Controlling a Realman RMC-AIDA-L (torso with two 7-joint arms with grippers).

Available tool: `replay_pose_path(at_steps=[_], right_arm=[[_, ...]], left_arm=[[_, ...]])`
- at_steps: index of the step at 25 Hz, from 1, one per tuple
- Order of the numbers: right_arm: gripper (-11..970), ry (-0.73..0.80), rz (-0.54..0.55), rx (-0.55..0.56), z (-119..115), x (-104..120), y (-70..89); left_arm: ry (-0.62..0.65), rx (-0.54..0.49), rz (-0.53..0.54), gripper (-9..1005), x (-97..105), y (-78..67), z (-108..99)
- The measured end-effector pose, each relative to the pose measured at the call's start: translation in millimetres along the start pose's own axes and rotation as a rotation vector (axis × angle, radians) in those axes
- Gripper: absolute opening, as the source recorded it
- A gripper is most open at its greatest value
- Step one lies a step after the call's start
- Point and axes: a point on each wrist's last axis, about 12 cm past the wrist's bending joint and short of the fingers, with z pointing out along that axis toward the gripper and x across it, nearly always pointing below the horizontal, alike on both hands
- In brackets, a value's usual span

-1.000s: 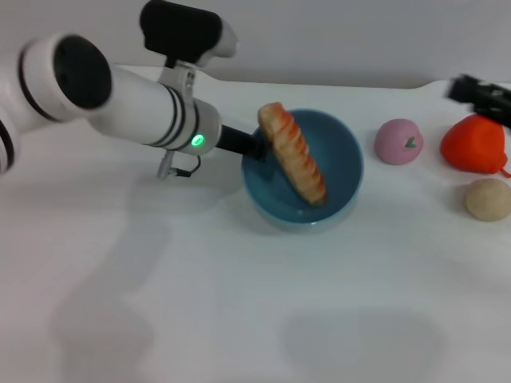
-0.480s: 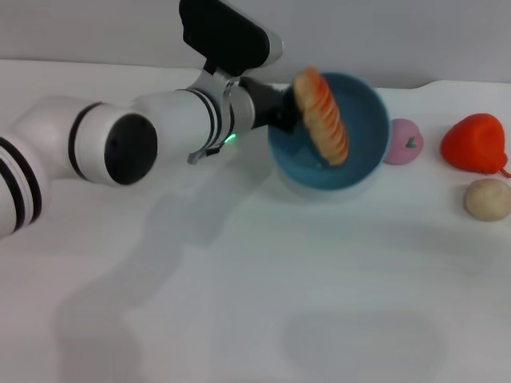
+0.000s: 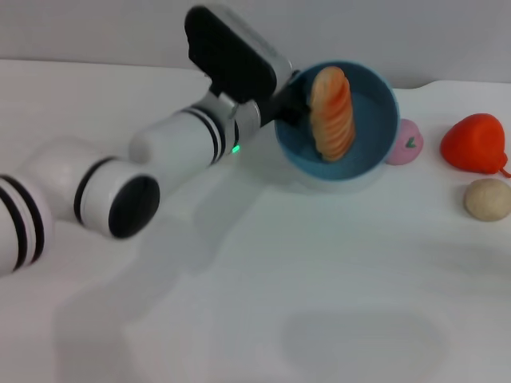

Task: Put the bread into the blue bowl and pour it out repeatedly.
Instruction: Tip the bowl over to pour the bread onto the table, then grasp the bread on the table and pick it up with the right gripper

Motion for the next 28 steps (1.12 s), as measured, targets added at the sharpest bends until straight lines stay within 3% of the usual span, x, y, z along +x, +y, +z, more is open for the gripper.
replay_pose_path(at_steps=[8, 15, 22, 25, 27, 28], right_arm=[[476, 0.000, 0.029, 0.043, -9.9, 5.4, -6.4], [477, -0.005, 0.026, 0.053, -11.8, 5.6, -7.7], [478, 0.001, 0.000, 0.048, -9.5, 4.7, -6.8], [479, 0.006, -0.043, 0.033, -6.4, 4.3, -4.6], [479, -0.008, -0.158, -0.003, 2.7, 4.1, 2.3], [480, -0.008, -0.158, -0.003, 2.7, 4.1, 2.3]], left_arm=[[-0.144, 0.012, 0.184, 2, 12.1, -19.2, -13.9], [-0.189, -0.001, 0.398, 1, -0.8, -21.8, -10.4], [-0.188, -0.020, 0.368, 0, -10.0, -16.3, -3.9], [-0.156, -0.068, 0.259, 0, -12.3, -5.3, -0.6], [-0.067, -0.109, 0.084, 0, -12.5, 12.2, 5.3], [-0.067, -0.109, 0.084, 0, -12.5, 12.2, 5.3]])
